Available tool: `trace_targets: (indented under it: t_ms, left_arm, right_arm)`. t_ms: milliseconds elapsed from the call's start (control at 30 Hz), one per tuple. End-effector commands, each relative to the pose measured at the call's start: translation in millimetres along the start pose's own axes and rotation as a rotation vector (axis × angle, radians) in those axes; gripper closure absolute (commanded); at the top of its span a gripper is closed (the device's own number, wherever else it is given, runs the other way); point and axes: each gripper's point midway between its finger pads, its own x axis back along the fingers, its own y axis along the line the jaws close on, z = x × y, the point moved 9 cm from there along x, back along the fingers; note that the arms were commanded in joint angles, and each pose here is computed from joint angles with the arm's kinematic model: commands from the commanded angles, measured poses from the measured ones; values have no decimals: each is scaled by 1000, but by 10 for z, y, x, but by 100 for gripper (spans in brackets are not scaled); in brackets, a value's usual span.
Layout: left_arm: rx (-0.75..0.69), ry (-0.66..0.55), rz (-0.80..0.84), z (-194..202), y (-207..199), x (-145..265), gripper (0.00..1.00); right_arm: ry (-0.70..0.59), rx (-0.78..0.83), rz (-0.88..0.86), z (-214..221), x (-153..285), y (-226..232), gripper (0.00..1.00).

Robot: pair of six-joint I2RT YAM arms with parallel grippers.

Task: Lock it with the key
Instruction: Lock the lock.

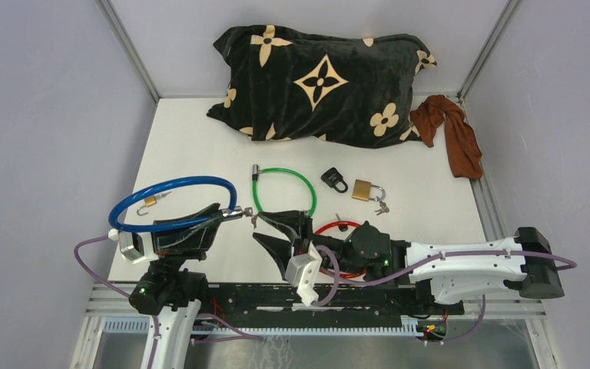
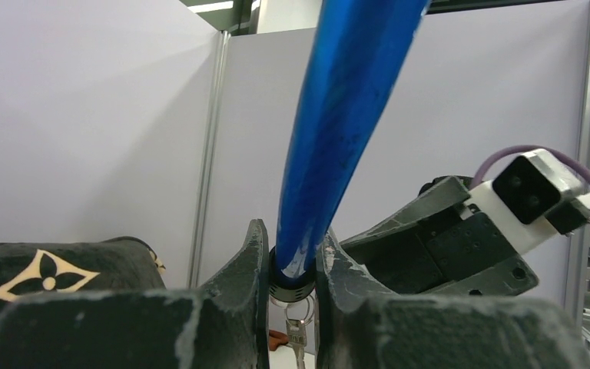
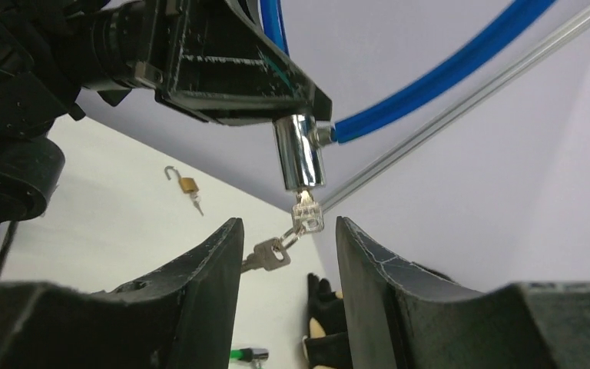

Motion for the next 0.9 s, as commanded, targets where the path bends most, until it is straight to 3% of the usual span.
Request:
trace_targets:
  t_ms: [0,200,533,867]
  left_arm:
    - [-58,-40,37,-74,-64,-20,98]
    - [-57,-39,41,-76,-72,-21,98]
    - [-56,-41,42,-85,-78,-26,98]
    - [-55,-41,48,-87,-87,-26,98]
  right_arm:
    - [12,188,124,-148,-45,-115,48]
    - [70,237,112,-110,-176,-94,55]
    - [113,282,130,-75,-270,-97,57]
    - [176,313,144,-33,-290,-115,69]
